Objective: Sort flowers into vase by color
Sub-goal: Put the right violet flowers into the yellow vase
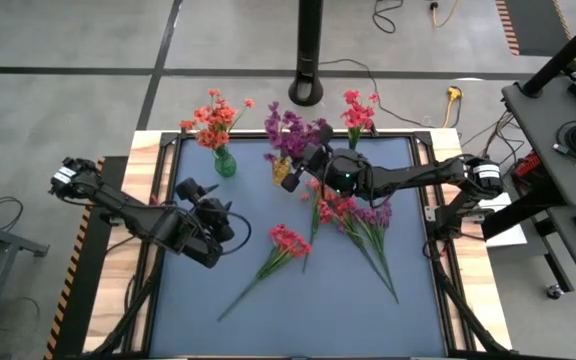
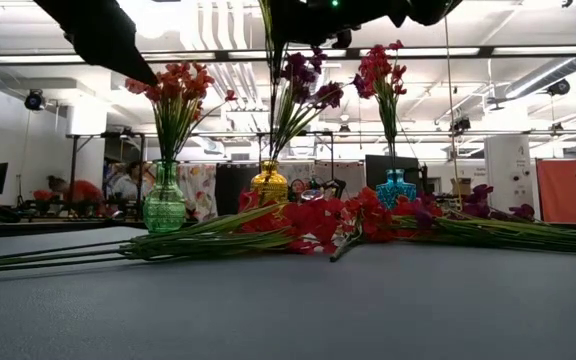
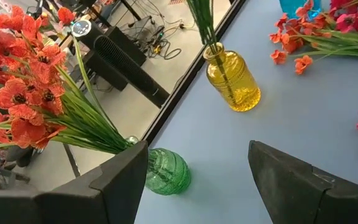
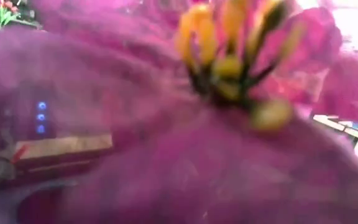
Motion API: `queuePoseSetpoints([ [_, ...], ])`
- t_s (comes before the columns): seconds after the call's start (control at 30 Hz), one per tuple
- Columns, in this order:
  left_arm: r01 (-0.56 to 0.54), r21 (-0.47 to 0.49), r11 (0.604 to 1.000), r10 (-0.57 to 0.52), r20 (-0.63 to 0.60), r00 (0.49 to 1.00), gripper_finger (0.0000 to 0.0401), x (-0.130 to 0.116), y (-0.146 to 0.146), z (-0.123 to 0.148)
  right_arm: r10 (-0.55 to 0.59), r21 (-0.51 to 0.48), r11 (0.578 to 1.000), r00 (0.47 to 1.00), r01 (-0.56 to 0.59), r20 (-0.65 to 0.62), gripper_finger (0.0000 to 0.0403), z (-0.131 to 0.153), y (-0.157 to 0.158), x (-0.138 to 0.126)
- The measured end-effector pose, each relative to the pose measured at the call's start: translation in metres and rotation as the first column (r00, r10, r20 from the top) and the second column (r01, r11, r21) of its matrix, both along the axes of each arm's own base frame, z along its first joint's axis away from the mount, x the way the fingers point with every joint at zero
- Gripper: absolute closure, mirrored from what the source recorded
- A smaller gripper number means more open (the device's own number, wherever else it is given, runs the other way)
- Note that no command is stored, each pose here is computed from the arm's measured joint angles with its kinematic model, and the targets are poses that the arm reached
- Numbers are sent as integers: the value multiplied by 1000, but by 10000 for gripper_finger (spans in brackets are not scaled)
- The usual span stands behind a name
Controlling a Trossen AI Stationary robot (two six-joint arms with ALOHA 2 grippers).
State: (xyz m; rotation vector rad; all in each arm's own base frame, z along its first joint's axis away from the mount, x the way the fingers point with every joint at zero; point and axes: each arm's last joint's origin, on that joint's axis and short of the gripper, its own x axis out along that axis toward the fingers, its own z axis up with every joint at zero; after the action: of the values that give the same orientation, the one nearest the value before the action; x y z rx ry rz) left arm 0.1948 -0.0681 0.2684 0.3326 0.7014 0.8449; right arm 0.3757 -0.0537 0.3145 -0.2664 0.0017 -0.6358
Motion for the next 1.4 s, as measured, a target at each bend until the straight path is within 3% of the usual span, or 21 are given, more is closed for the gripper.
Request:
queuePoseSetpoints([
  [0.23,-18,2,1000,18,0,1000,141,1,4,-1,6,60,998,1000,-7,30,385,-5,-10,-1],
  [1.03,-24,33,999,23,12,1000,141,2,5,0,6,73,997,1000,-7,24,385,-10,-13,4],
  [1.4,-24,33,999,23,12,1000,141,2,5,0,6,122,992,999,-11,36,385,-11,-13,3],
])
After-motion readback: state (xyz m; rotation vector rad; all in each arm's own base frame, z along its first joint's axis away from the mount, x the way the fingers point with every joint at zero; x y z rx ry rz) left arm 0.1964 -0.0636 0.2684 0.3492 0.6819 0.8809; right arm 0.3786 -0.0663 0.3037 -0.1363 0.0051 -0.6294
